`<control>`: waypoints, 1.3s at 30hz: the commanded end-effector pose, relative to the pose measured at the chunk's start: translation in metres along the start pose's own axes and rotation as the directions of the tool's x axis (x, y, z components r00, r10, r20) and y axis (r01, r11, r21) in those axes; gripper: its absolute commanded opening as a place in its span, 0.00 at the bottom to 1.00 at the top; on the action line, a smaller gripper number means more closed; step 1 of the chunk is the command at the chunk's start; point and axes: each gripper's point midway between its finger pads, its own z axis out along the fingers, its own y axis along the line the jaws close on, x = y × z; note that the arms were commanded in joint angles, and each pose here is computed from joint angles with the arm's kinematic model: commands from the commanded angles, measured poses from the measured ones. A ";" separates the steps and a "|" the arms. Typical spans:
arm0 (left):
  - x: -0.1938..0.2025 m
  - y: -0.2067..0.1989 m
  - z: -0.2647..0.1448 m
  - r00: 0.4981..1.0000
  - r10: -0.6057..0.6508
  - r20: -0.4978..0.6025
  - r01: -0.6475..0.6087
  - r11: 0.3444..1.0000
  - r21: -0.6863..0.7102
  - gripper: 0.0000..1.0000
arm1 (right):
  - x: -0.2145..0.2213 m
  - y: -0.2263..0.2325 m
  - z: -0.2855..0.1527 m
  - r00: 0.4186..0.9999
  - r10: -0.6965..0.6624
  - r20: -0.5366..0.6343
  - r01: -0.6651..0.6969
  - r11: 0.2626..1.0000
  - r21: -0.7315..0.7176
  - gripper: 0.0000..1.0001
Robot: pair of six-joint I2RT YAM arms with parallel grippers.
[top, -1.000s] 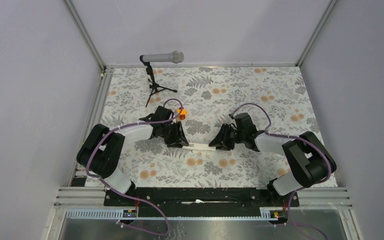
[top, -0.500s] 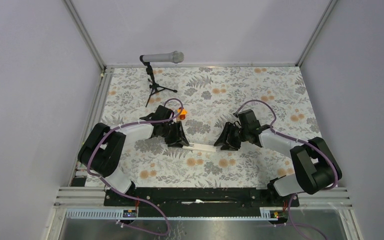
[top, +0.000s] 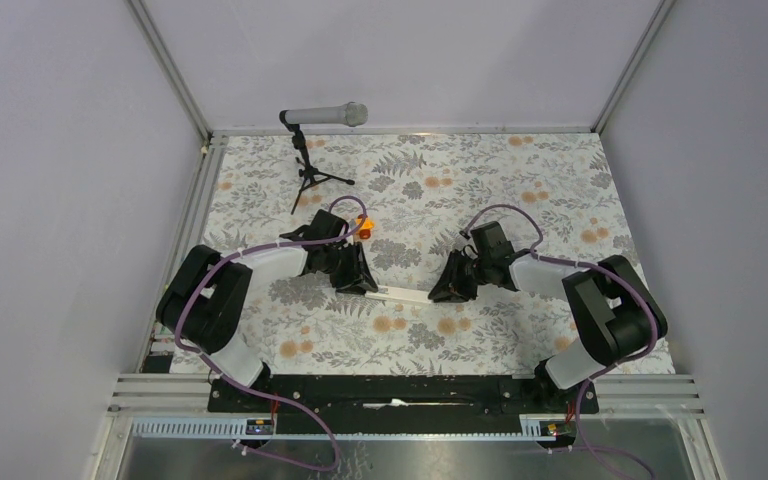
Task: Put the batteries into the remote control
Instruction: Load the battery cover into the remote control.
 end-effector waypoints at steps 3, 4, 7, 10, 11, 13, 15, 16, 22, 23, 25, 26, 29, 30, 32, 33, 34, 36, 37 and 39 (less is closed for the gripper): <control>0.042 0.071 0.014 0.994 -0.056 -0.096 0.030 0.965 -0.259 0.26 | -0.007 -0.013 0.007 1.000 -0.012 0.026 0.011 0.999 0.046 0.25; 0.042 0.070 0.014 0.993 -0.060 -0.098 0.034 0.967 -0.252 0.25 | -0.007 -0.014 0.008 1.000 -0.010 0.026 0.009 0.999 0.045 0.24; 0.043 0.066 0.016 0.993 -0.068 -0.100 0.044 0.973 -0.229 0.18 | -0.003 -0.018 0.011 1.000 0.003 0.019 -0.004 0.999 0.048 0.18; 0.044 0.061 0.017 0.992 -0.070 -0.107 0.047 0.978 -0.205 0.12 | 0.001 -0.019 0.014 1.000 0.011 0.009 -0.011 0.999 0.044 0.13; 0.044 0.060 0.017 0.992 -0.070 -0.108 0.048 0.979 -0.196 0.10 | 0.002 -0.019 0.015 1.000 0.017 0.006 -0.017 0.999 0.043 0.13; 0.046 0.058 0.018 0.991 -0.073 -0.112 0.052 0.982 -0.179 0.08 | 0.005 -0.019 0.018 1.000 0.019 0.001 -0.019 0.999 0.042 0.13; 0.048 0.055 0.019 0.990 -0.080 -0.118 0.061 0.986 -0.157 0.07 | 0.008 -0.019 0.021 1.000 0.026 -0.005 -0.026 0.999 0.038 0.15; 0.048 0.053 0.020 0.989 -0.082 -0.119 0.065 0.988 -0.140 0.06 | 0.010 -0.019 0.022 0.999 0.032 -0.008 -0.032 0.999 0.033 0.15; 0.048 0.040 0.023 0.988 -0.089 -0.124 0.080 0.994 -0.072 0.00 | 0.018 -0.016 0.035 0.999 0.039 -0.022 -0.038 0.998 0.041 0.19; 0.048 0.039 0.023 0.989 -0.085 -0.122 0.077 0.995 -0.068 0.00 | 0.019 -0.016 0.036 0.999 0.040 -0.021 -0.039 0.998 0.050 0.19; 0.048 0.038 0.023 0.989 -0.081 -0.121 0.074 0.995 -0.061 0.00 | 0.019 -0.015 0.040 0.999 0.038 -0.011 -0.037 0.997 0.070 0.22; 0.049 0.038 0.023 0.989 -0.079 -0.122 0.072 0.996 -0.059 0.00 | 0.018 -0.016 0.041 0.999 0.043 -0.001 -0.043 0.995 0.089 0.24; 0.050 0.035 0.023 0.989 -0.072 -0.129 0.068 0.997 -0.031 0.00 | 0.018 -0.019 0.045 0.998 0.052 0.030 -0.056 0.989 0.139 0.24; 0.051 0.034 0.023 0.988 -0.074 -0.132 0.072 0.997 -0.018 0.00 | 0.018 -0.019 0.046 0.998 0.050 0.036 -0.055 0.987 0.154 0.24; 0.051 0.029 0.024 0.988 -0.075 -0.134 0.077 0.997 0.011 0.00 | 0.020 -0.020 0.049 0.998 0.042 0.039 -0.048 0.981 0.186 0.22; 0.050 0.027 0.024 0.988 -0.076 -0.135 0.080 0.997 0.020 0.00 | 0.021 -0.020 0.050 0.998 0.038 0.040 -0.045 0.979 0.198 0.21; 0.049 0.027 0.023 0.988 -0.076 -0.135 0.080 0.996 0.025 0.00 | 0.021 -0.020 0.052 0.998 0.034 0.043 -0.042 0.978 0.206 0.21; 0.048 0.025 0.023 0.988 -0.071 -0.137 0.077 0.996 0.037 0.00 | 0.024 -0.019 0.056 0.999 0.029 0.039 -0.036 0.976 0.216 0.20; 0.048 0.023 0.022 0.988 -0.068 -0.139 0.075 0.996 0.044 0.00 | 0.026 -0.019 0.058 0.999 0.027 0.035 -0.034 0.974 0.225 0.20; 0.048 0.020 0.022 0.987 -0.064 -0.145 0.074 0.995 0.067 0.00 | 0.026 -0.017 0.061 0.999 0.016 0.037 -0.025 0.969 0.244 0.20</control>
